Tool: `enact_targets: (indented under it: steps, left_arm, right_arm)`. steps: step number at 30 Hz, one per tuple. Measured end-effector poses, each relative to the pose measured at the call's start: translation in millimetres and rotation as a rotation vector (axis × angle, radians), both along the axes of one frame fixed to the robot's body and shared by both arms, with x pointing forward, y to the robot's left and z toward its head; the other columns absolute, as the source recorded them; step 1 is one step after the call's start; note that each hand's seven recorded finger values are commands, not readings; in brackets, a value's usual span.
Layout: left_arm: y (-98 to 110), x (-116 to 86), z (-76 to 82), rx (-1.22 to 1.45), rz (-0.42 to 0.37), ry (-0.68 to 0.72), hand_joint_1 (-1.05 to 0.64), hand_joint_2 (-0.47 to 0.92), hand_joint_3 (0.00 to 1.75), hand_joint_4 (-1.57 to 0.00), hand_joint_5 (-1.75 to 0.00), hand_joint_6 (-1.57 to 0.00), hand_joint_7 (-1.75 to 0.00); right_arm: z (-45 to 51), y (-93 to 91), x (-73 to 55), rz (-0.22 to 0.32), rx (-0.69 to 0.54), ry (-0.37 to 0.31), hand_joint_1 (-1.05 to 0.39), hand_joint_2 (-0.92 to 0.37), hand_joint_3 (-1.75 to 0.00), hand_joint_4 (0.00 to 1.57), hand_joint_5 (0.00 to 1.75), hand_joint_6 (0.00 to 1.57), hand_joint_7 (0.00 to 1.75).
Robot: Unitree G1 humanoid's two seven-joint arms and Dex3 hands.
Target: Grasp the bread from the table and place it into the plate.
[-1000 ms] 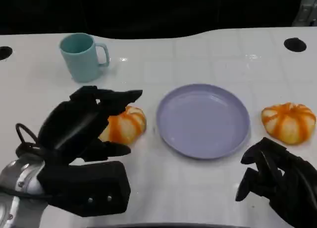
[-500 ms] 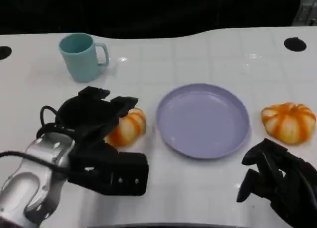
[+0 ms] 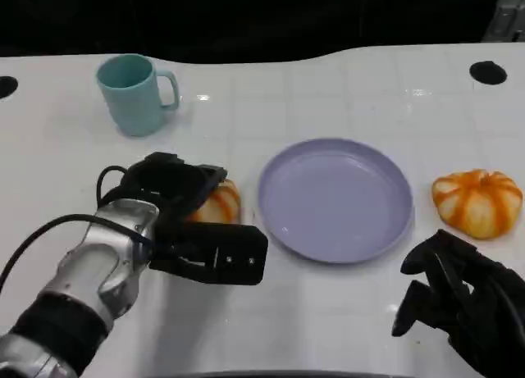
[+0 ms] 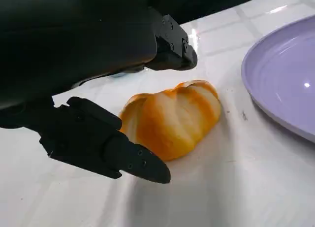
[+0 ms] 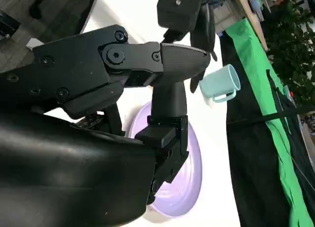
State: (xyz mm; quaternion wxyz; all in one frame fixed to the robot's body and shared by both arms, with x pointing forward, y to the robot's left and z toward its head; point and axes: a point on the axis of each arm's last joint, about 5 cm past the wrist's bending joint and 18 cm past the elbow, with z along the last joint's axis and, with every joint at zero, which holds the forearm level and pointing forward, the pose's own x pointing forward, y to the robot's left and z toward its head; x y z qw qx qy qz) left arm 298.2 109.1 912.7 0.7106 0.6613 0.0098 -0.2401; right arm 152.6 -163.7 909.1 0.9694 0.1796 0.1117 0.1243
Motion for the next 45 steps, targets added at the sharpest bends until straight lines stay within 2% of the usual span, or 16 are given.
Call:
enact_targets:
  steps: [13, 17, 18, 19, 20, 22, 24, 27, 31, 36, 37, 38, 40, 42, 44, 45]
  left_arm:
    - [-8, 17, -17.2, 0.039, 0.054, 0.061, -0.50, 0.81, 0.01, -0.05, -0.23, -0.24, -0.01]
    - [-7, 18, -19.0, 0.019, 0.056, 0.067, -0.30, 0.89, 0.03, -0.47, -0.22, -0.54, -0.05]
    - [-6, 18, -21.3, 0.001, 0.060, 0.068, -0.26, 0.91, 0.06, -0.65, -0.41, -0.72, -0.07]
    - [-5, 17, -22.6, -0.027, 0.066, 0.063, -0.26, 0.91, 0.07, -0.75, -0.99, -0.98, -0.08]
    - [-4, 17, -23.5, -0.062, 0.074, 0.050, -0.27, 0.92, 0.07, -0.77, -1.22, -1.09, -0.09]
    - [-2, 17, -24.1, -0.112, 0.081, 0.014, -0.27, 0.92, 0.07, -0.81, -1.40, -1.19, -0.10]
    - [-1, 16, -25.2, -0.136, 0.082, -0.009, -0.30, 0.92, 0.28, -0.78, -1.67, -0.91, -0.91]
    - [0, 15, -27.7, -0.155, 0.091, -0.057, -0.29, 0.92, 0.37, -0.75, -1.74, -0.68, -1.37]
    - [1, 14, -30.0, -0.159, 0.102, -0.087, -0.30, 0.92, 0.37, -0.72, -1.75, -0.71, -1.11]
    - [0, 13, -30.7, -0.173, 0.115, -0.144, -0.27, 0.92, 0.34, -0.80, -1.75, -0.72, -1.16]
    - [0, 13, -30.7, -0.176, 0.117, -0.152, -0.26, 0.92, 0.32, -0.80, -1.75, -0.74, -1.02]
    - [0, 13, -30.6, -0.179, 0.119, -0.154, -0.25, 0.92, 0.30, -0.83, -1.75, -0.67, -1.35]
    - [0, 14, -30.2, -0.195, 0.131, -0.158, -0.23, 0.92, 0.28, -0.84, -1.75, -0.62, -1.54]
    - [-1, 14, -28.6, -0.230, 0.151, -0.168, -0.21, 0.92, 0.23, -0.85, -1.75, -0.75, -1.06]
    - [-3, 16, -24.2, -0.294, 0.182, -0.180, -0.20, 0.92, 0.24, -0.85, -1.75, -0.79, -1.00]
    - [-5, 18, -21.7, -0.328, 0.198, -0.184, -0.17, 0.87, 0.38, -0.87, -1.75, -0.69, -1.43]
  right_arm:
    - [-0.5, -1.3, -1.6, 0.006, -0.001, 0.003, -0.45, -0.92, -0.40, 0.60, 1.75, 0.46, 1.61]
    - [-0.1, -1.6, -2.0, 0.008, -0.003, 0.002, -0.45, -0.92, -0.39, 0.61, 1.75, 0.47, 1.60]
    - [0.3, -1.5, -2.1, 0.009, -0.003, 0.002, -0.45, -0.92, -0.38, 0.61, 1.75, 0.47, 1.60]
    - [0.3, -1.5, -2.2, 0.009, -0.003, 0.004, -0.45, -0.92, -0.38, 0.61, 1.75, 0.48, 1.60]
    - [0.3, -1.5, -2.3, 0.007, -0.003, 0.008, -0.45, -0.92, -0.38, 0.61, 1.75, 0.48, 1.60]
    - [0.5, -1.5, -2.4, 0.004, -0.005, 0.011, -0.45, -0.92, -0.38, 0.61, 1.75, 0.47, 1.60]
    - [0.9, -1.4, -2.4, 0.004, -0.004, 0.009, -0.45, -0.92, -0.39, 0.60, 1.75, 0.46, 1.60]
    - [0.8, -1.5, -2.5, 0.005, -0.004, 0.009, -0.45, -0.92, -0.39, 0.60, 1.75, 0.46, 1.60]
    - [0.8, -1.6, -2.6, 0.004, -0.004, 0.009, -0.45, -0.92, -0.39, 0.61, 1.75, 0.47, 1.61]
    - [0.8, -1.8, -2.6, 0.004, -0.005, 0.012, -0.44, -0.92, -0.39, 0.61, 1.75, 0.47, 1.61]
    - [0.8, -1.9, -2.6, 0.004, -0.004, 0.012, -0.44, -0.92, -0.39, 0.61, 1.75, 0.47, 1.61]
    - [0.7, -1.9, -2.6, 0.004, -0.004, 0.013, -0.44, -0.92, -0.39, 0.62, 1.75, 0.47, 1.61]
    - [0.5, -2.3, -2.7, 0.003, -0.003, 0.020, -0.44, -0.92, -0.39, 0.62, 1.75, 0.48, 1.61]
    - [0.5, -2.8, -2.8, 0.000, -0.004, 0.023, -0.44, -0.92, -0.39, 0.62, 1.75, 0.47, 1.61]
    - [0.6, -3.2, -2.6, -0.001, -0.005, 0.022, -0.45, -0.92, -0.40, 0.62, 1.75, 0.48, 1.61]
    - [0.7, -3.2, -2.5, -0.001, -0.005, 0.021, -0.45, -0.92, -0.40, 0.62, 1.75, 0.48, 1.61]
